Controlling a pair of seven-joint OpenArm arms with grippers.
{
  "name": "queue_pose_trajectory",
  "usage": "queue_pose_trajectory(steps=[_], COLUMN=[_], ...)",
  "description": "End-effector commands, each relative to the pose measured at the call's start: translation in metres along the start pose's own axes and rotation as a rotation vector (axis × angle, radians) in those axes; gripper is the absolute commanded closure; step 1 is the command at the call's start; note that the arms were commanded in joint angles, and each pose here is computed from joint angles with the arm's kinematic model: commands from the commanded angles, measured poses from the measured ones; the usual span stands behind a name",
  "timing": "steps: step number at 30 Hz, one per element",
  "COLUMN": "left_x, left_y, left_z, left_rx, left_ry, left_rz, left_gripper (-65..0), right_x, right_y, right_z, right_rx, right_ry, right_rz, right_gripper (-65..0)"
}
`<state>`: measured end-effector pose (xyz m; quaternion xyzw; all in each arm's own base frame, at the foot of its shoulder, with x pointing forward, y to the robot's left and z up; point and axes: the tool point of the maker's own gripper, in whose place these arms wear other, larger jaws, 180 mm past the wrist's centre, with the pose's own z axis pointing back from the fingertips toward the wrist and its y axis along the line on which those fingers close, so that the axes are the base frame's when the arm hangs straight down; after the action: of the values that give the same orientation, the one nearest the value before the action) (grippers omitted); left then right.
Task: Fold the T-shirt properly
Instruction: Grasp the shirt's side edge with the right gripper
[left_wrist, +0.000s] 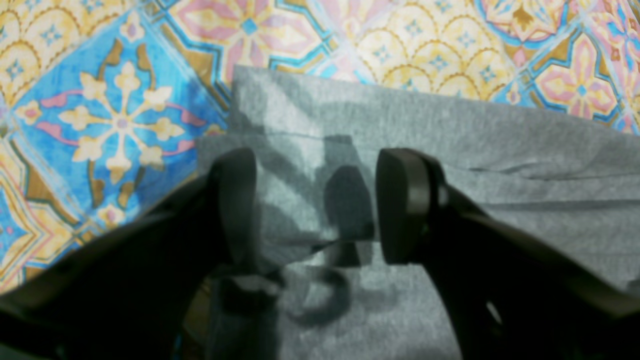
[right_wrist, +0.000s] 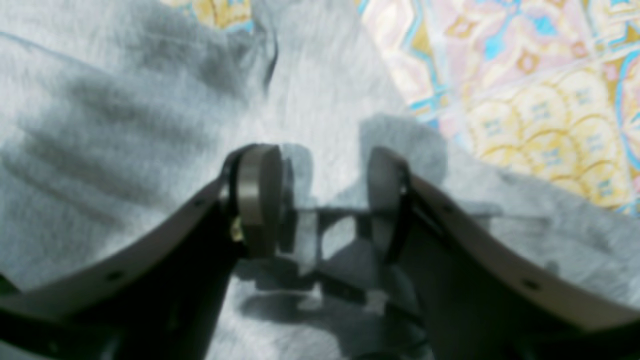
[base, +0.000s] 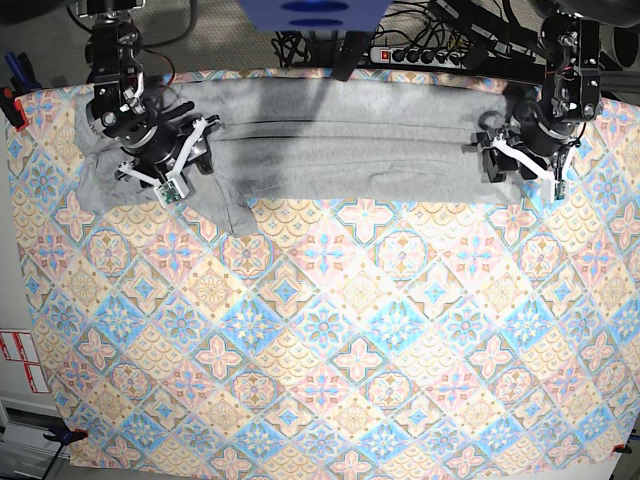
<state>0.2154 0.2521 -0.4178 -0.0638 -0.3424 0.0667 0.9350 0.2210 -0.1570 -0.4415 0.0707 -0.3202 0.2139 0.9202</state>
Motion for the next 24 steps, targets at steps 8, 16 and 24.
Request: queue_pose_trajectory(steps=[8, 16, 24], left_x=[0.012, 0.014, 0.014], left_y=[0.001, 0.001, 0.001], left_z=[0.003, 0.003, 0.003], left_rx=[-0.004, -0.002, -0.003], left_ry=[-0.035, -0.038, -0.039], left_rz=[-0.013, -0.012, -0.011], left_gripper=[-38.8, -38.8, -38.8], right_x=[0.004, -0.005, -0.004], right_y=[-0.012, -0.017, -0.018], right_z=[-0.008, -0.016, -0.016], right_rx=[-0.012, -0.011, -0.015], right_ry=[-0.01, 0.02, 0.015], right_rz=[-0.017, -0.039, -0.039], right_gripper=[-28.5, -28.2, -2.4])
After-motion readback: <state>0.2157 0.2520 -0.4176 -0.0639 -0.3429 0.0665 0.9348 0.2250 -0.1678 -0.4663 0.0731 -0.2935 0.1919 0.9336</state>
